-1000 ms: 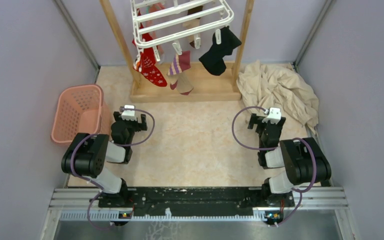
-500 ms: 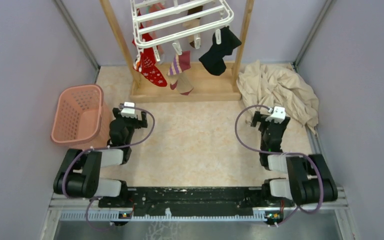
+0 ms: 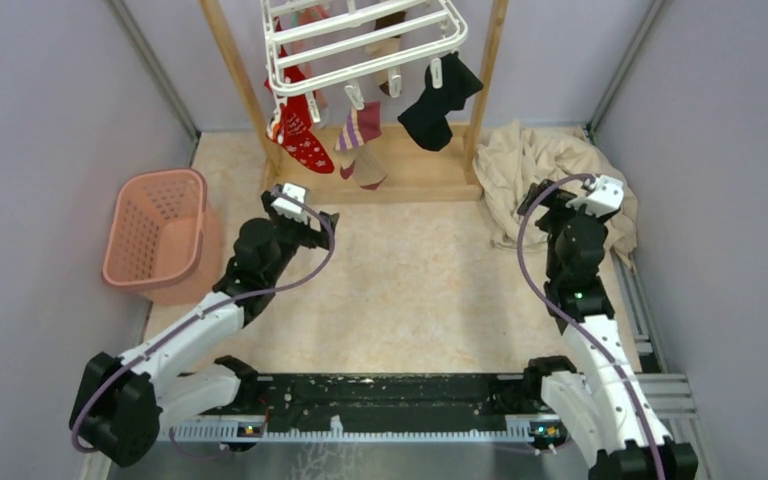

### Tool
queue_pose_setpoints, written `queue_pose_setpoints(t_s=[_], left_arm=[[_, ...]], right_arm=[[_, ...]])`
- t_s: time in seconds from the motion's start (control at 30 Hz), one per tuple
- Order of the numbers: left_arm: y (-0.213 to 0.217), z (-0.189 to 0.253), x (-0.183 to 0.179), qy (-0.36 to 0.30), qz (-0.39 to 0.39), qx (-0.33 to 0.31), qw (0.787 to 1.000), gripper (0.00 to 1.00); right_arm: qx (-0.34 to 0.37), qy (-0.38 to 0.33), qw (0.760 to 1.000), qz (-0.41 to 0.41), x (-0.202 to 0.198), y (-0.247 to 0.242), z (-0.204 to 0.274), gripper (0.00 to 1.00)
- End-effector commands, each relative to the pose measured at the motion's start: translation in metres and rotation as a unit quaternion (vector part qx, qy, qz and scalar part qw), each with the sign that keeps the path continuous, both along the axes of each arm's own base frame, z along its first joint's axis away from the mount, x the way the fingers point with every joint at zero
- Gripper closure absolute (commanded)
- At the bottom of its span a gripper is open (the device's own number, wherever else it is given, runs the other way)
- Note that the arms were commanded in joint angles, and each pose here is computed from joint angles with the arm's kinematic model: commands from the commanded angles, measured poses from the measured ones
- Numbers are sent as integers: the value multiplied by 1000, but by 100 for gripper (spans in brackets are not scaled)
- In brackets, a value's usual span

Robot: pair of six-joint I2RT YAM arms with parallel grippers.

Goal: Remove the socks clipped to the hanger
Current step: Move the bin to the center of the board.

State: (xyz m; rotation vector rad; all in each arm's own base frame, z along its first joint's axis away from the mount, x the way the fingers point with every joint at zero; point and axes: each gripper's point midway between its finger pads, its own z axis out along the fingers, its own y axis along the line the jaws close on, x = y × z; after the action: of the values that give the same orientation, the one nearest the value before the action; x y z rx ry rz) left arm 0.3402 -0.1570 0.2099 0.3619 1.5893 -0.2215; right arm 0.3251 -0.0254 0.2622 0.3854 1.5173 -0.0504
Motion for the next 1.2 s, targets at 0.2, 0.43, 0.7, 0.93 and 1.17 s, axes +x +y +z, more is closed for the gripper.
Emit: queue_pose_setpoints(t_s=[0.2,0.43,0.7,0.93,1.17], left_arm=[[-51,82,-39,102,-113,-121,981,1],[-66,122,-65,114,-178,-158,964,1],[-19,90,-51,178,-5,-203,963,1],[-39,65,-49,224,-53,-161,960,1],[-53,64,-42,233,-74,-162,956,1]], right_arm=[[143,-1,947,289,-60,107,29,1],[205,6,886,415,-88,152,38,2],[251,64,886,384,-69,151,26,2],[206,116,910,342,-47,137,36,2],[130,140,942,276,-40,112,41,6]])
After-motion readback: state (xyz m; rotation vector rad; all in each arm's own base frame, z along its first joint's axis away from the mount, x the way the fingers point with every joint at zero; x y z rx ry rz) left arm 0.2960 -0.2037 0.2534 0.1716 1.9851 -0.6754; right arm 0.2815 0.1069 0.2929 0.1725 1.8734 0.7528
